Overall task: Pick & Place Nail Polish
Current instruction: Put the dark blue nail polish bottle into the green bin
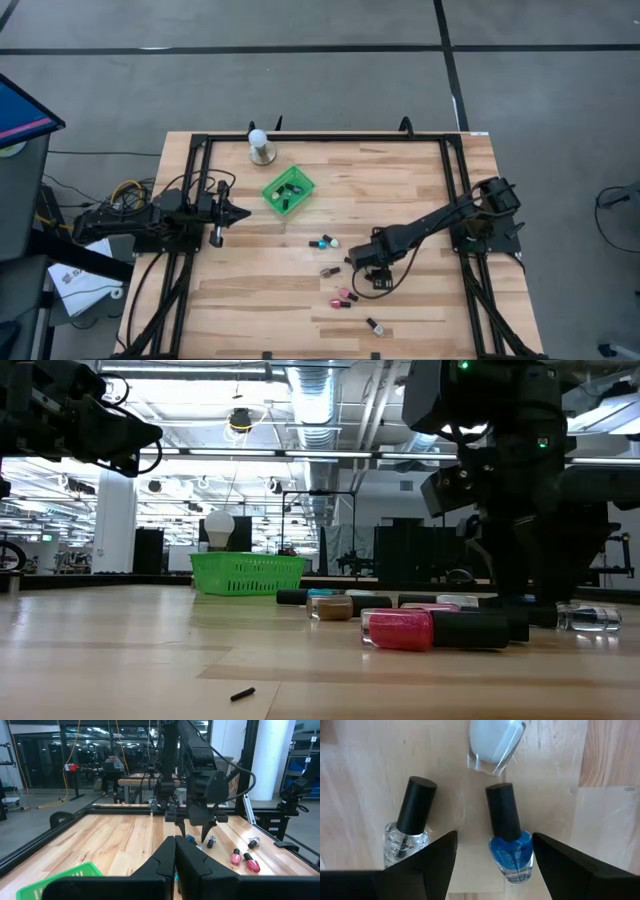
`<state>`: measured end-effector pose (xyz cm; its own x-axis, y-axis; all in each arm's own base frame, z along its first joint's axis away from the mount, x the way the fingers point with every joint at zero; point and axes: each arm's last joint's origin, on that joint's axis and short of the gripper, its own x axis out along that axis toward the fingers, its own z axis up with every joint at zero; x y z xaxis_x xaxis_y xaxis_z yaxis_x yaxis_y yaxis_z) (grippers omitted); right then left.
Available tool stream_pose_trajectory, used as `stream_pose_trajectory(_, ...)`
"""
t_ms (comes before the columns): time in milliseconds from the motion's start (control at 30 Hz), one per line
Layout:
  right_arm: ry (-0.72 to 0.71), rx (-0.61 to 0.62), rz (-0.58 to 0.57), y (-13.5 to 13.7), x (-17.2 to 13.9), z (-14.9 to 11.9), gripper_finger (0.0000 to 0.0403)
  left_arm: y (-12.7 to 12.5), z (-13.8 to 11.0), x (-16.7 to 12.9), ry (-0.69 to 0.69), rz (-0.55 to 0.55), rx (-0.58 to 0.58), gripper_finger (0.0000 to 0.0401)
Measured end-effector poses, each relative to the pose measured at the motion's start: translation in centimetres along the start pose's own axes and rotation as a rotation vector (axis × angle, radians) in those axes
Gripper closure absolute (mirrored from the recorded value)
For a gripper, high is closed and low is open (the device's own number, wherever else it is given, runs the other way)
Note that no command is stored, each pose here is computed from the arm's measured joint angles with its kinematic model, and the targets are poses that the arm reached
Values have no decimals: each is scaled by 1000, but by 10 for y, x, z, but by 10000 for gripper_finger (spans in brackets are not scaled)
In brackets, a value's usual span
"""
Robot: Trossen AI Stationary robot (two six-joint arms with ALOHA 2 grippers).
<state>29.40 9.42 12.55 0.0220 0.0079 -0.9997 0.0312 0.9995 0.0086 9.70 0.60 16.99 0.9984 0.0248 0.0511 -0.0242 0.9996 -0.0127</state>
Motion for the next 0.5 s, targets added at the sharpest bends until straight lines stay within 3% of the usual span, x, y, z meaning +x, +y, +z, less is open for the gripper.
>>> stream_pose_trajectory(133, 2, 0, -1, 0, 1, 0, 178, 0, 0, 0, 0, 0, 0, 399)
stream_pose_trajectory(400, -6, 1, 1, 0, 2, 1, 288, 0, 0, 0, 0, 0, 0, 399)
stream_pose_trajectory(500, -3, 2, 0, -1, 2, 1, 305, 0, 0, 0, 0, 0, 0, 399)
